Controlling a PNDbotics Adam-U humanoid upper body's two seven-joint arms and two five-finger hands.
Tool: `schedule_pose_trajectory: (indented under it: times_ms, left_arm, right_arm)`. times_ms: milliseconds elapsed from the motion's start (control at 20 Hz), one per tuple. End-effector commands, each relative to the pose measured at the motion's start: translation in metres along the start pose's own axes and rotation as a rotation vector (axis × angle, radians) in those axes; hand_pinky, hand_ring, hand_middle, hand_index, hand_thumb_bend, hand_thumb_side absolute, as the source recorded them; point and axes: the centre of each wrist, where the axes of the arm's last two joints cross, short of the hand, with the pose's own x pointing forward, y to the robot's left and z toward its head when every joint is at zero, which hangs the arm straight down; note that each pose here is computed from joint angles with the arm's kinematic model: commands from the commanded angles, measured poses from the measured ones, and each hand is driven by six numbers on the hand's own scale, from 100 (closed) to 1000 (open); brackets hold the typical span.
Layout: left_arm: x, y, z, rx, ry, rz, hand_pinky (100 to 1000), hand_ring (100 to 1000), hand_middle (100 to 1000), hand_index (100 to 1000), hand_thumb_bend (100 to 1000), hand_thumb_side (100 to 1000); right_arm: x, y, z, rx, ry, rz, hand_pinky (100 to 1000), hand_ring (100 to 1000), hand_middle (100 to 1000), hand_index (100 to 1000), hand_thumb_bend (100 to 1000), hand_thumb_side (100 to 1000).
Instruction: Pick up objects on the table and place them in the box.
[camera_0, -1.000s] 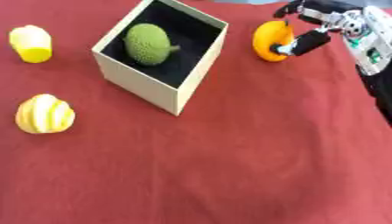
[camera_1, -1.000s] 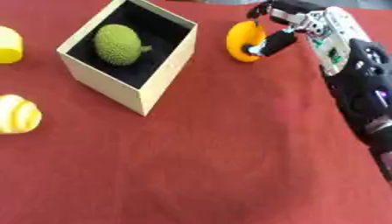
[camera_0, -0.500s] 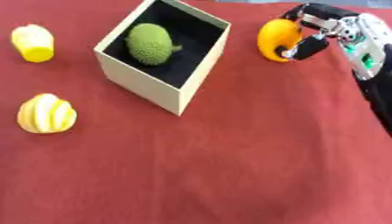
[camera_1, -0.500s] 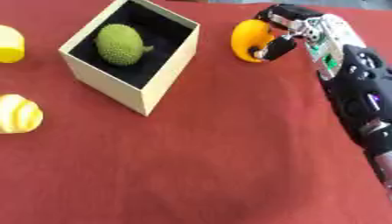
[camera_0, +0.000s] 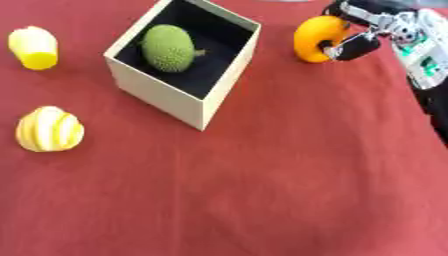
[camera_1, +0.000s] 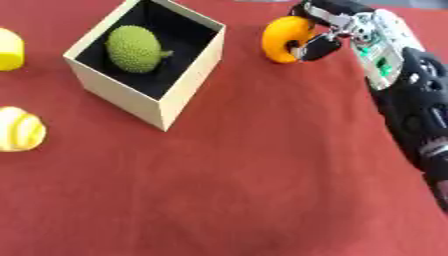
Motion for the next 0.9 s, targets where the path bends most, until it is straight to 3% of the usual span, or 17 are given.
schedule_pose_trajectory:
  times_ms: [50, 100, 150, 200, 250, 300, 600, 900]
  left_arm:
    - [0.005, 0.006, -0.005, -0.001, -0.025, -0.014, 760, 748, 730, 872, 283, 770]
    - [0.005, 0.006, -0.005, -0.002, -0.025, -0.014, 760, 748, 730, 872, 283, 770]
    - [0.005, 0.006, -0.005, -0.002, -0.025, -0.015, 760, 748, 730, 872, 292, 776]
    - [0.005, 0.006, -0.005, -0.002, -0.025, -0.015, 760, 749, 730, 872, 283, 769]
    - [0.005, 0.006, -0.005, -0.003, -0.025, -0.016, 761, 749, 731, 872, 283, 769]
    - [0.005, 0.006, -0.005, -0.004, -0.025, -0.016, 761, 749, 731, 872, 284, 768]
    - [0.005, 0.005, -0.005, -0.011, -0.028, -0.011, 762, 749, 732, 872, 288, 763]
    - [0.006, 0.003, -0.007, -0.011, -0.037, 0.000, 763, 751, 733, 873, 293, 755]
  right_arm:
    - [0.008, -0.039, 0.015, -0.104, -0.038, 0.022, 780, 737, 562, 651, 100, 100]
    - [0.015, -0.047, 0.016, -0.137, -0.064, 0.020, 780, 735, 560, 648, 100, 100]
    - [0.022, -0.054, 0.018, -0.166, -0.092, 0.021, 779, 731, 556, 644, 100, 274]
    - [0.030, -0.062, 0.019, -0.191, -0.124, 0.026, 777, 728, 553, 642, 100, 100]
    - [0.039, -0.068, 0.021, -0.211, -0.153, 0.032, 776, 726, 554, 641, 100, 239]
    - [0.047, -0.074, 0.022, -0.225, -0.183, 0.041, 776, 726, 552, 641, 100, 100]
    - [0.100, -0.089, 0.015, -0.222, -0.349, 0.090, 772, 723, 557, 645, 100, 100]
    - [0.135, -0.079, -0.007, -0.159, -0.446, 0.081, 773, 722, 557, 644, 100, 100]
